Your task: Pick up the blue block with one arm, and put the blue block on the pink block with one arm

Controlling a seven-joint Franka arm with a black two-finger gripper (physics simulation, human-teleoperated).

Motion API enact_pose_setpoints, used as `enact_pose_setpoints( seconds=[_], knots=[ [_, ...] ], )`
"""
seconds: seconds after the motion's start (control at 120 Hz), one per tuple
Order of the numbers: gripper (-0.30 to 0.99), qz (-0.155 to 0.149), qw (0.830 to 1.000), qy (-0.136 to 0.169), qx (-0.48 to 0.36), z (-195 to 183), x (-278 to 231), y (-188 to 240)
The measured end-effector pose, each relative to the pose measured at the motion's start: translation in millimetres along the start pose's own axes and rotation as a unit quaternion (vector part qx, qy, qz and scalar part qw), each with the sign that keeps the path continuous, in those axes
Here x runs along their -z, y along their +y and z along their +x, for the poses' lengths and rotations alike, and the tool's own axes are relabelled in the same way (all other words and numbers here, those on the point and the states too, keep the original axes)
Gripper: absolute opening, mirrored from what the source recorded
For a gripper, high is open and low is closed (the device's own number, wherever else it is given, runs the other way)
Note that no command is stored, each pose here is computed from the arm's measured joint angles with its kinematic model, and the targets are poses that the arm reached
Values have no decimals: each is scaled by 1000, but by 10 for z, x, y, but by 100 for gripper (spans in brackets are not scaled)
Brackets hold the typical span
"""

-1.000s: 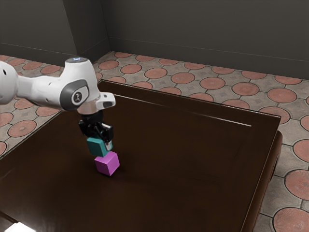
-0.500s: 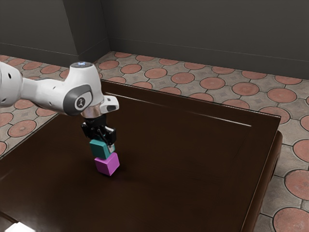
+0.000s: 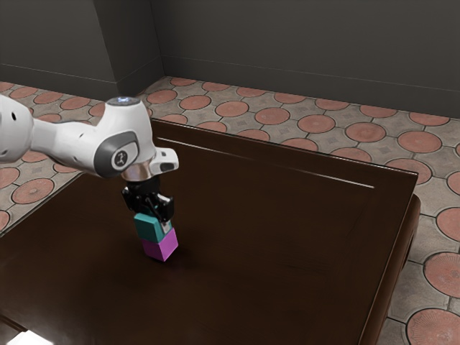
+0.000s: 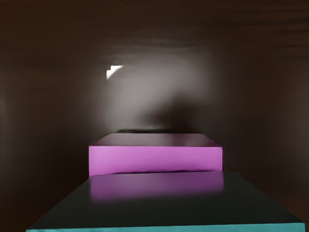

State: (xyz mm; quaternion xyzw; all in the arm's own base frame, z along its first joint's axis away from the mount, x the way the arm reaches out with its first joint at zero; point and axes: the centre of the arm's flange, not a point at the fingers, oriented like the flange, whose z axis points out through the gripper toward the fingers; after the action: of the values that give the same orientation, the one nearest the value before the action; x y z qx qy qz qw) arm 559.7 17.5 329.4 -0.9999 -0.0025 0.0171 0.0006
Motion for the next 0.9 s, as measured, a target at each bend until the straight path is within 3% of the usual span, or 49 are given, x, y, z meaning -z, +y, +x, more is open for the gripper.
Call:
enact_pose_setpoints(
  seconds=[0.783, 0.9],
  knots=[
    [29, -3, 1000, 12, -3, 64, 36, -29],
    [45, -6, 1000, 11, -3, 62, 25, -41]
  ],
)
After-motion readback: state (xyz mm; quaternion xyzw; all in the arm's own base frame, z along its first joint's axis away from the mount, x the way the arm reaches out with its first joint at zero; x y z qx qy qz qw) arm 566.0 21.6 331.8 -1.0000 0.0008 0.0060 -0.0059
